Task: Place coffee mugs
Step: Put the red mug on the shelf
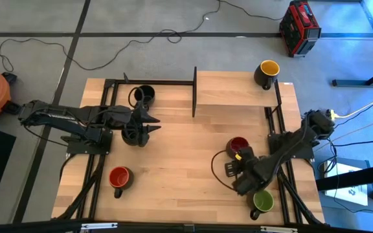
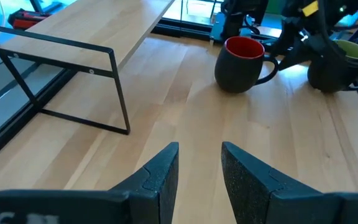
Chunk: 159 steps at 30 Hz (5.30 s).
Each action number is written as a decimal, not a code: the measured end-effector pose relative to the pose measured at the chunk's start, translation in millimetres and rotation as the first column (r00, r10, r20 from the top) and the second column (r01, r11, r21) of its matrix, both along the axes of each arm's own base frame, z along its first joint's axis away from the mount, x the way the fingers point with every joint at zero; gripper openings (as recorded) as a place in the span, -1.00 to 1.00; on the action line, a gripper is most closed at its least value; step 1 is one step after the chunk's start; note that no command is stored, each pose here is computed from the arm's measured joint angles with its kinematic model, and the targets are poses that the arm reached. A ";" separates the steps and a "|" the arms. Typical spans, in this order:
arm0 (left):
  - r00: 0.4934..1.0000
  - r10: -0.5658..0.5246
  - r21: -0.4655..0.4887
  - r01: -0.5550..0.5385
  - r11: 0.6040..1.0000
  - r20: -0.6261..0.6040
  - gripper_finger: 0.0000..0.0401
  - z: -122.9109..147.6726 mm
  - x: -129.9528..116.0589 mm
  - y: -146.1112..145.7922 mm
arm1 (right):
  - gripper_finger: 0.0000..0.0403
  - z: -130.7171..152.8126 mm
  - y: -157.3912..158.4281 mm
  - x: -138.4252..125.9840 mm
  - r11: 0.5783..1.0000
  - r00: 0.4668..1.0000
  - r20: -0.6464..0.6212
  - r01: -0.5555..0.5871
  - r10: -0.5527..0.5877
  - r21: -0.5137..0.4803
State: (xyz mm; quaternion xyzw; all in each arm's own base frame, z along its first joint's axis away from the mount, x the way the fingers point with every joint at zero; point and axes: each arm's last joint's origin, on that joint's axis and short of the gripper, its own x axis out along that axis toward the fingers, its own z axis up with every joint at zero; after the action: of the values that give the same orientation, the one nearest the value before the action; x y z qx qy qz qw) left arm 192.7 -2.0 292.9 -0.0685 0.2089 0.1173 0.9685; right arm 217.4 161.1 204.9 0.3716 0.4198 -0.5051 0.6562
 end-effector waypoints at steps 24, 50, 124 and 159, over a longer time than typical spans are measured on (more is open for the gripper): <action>1.000 0.008 0.004 -0.008 1.000 0.001 -0.42 0.1 0.0 0.3 | -0.35 -75.7 29.5 2.9 0.946 1.000 -0.004 -0.014 0.013 -0.324; 1.000 0.016 0.053 -0.016 0.998 0.001 -0.42 0.9 0.1 1.1 | -0.77 6.5 20.1 2.7 0.908 0.988 0.080 -0.091 0.135 -0.408; 0.990 0.141 0.172 -0.136 0.976 -0.018 -0.42 3.7 -6.4 40.3 | -0.77 111.2 -307.5 25.3 0.943 1.000 0.018 0.022 -0.017 -0.333; 0.990 0.141 0.173 -0.140 0.975 0.004 -0.42 5.6 -5.6 40.5 | -0.77 89.0 -316.1 22.2 0.946 1.000 -0.011 0.013 -0.018 -0.323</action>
State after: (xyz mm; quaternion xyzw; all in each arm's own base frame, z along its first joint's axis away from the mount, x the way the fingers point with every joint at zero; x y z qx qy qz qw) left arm 187.2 38.5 298.4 0.0015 0.1967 0.2034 0.9592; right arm 239.6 -154.9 293.8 0.2588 0.3329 -0.5748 0.7012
